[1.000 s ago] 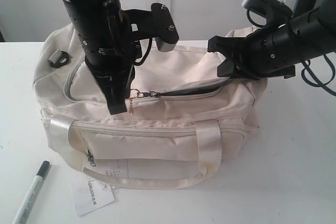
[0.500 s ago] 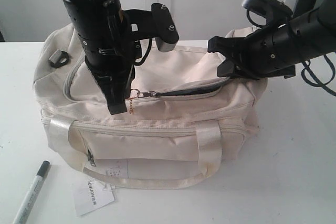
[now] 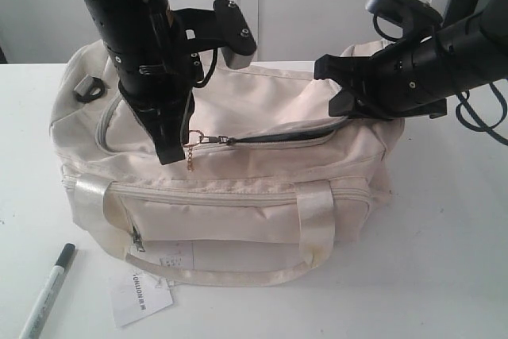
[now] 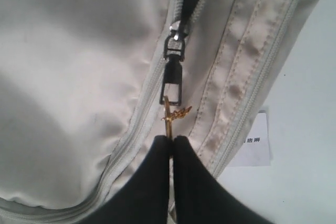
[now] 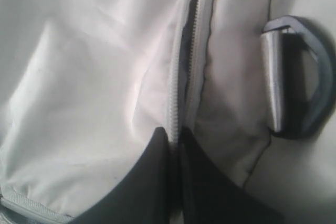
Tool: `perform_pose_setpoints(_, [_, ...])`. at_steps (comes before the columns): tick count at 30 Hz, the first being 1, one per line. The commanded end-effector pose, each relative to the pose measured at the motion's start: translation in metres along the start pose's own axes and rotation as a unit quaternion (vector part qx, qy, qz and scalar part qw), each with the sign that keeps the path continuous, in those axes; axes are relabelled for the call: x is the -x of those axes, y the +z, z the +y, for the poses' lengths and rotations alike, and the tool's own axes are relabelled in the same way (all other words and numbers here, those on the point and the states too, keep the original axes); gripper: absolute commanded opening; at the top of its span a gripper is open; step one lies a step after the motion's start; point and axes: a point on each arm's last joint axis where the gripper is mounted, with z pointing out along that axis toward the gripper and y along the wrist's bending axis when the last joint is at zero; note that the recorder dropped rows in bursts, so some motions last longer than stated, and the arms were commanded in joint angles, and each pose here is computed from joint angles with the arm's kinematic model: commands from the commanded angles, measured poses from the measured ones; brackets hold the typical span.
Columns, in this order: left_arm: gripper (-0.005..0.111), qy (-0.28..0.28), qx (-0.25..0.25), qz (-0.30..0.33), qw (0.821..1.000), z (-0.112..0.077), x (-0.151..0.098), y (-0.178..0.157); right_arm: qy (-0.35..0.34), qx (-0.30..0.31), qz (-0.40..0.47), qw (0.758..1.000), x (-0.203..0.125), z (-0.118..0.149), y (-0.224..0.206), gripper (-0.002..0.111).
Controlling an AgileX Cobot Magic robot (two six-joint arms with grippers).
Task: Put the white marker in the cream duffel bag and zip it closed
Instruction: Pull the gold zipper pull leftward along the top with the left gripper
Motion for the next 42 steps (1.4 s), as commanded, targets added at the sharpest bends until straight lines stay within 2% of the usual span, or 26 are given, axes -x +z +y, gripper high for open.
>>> perform_pose_setpoints(1, [0.000,-0.009,-0.022,0.036,0.999,-0.004,-0.010,-0.005,-0.017,-0.006,-0.018,1.000,0.004,0.001,-0.004,0.000])
perform_pose_setpoints(11, [0.000,-0.027,-0.039,0.070,0.996,0.001,-0.027,0.013,-0.017,-0.006,-0.019,1.000,0.005,0.001,-0.004,0.000])
perform_pose_setpoints(26, [0.000,-0.030,-0.032,0.060,0.997,0.001,-0.031,0.003,-0.017,-0.006,-0.021,1.000,0.005,0.001,-0.004,0.000])
perform_pose_setpoints(30, [0.000,-0.048,-0.032,0.061,0.996,0.009,-0.038,0.004,-0.017,-0.006,-0.020,1.000,0.005,0.001,-0.004,0.000])
perform_pose_setpoints(42, [0.000,-0.045,-0.050,0.087,0.994,0.003,-0.045,0.018,-0.017,-0.006,-0.021,1.000,0.005,0.001,-0.004,0.000])
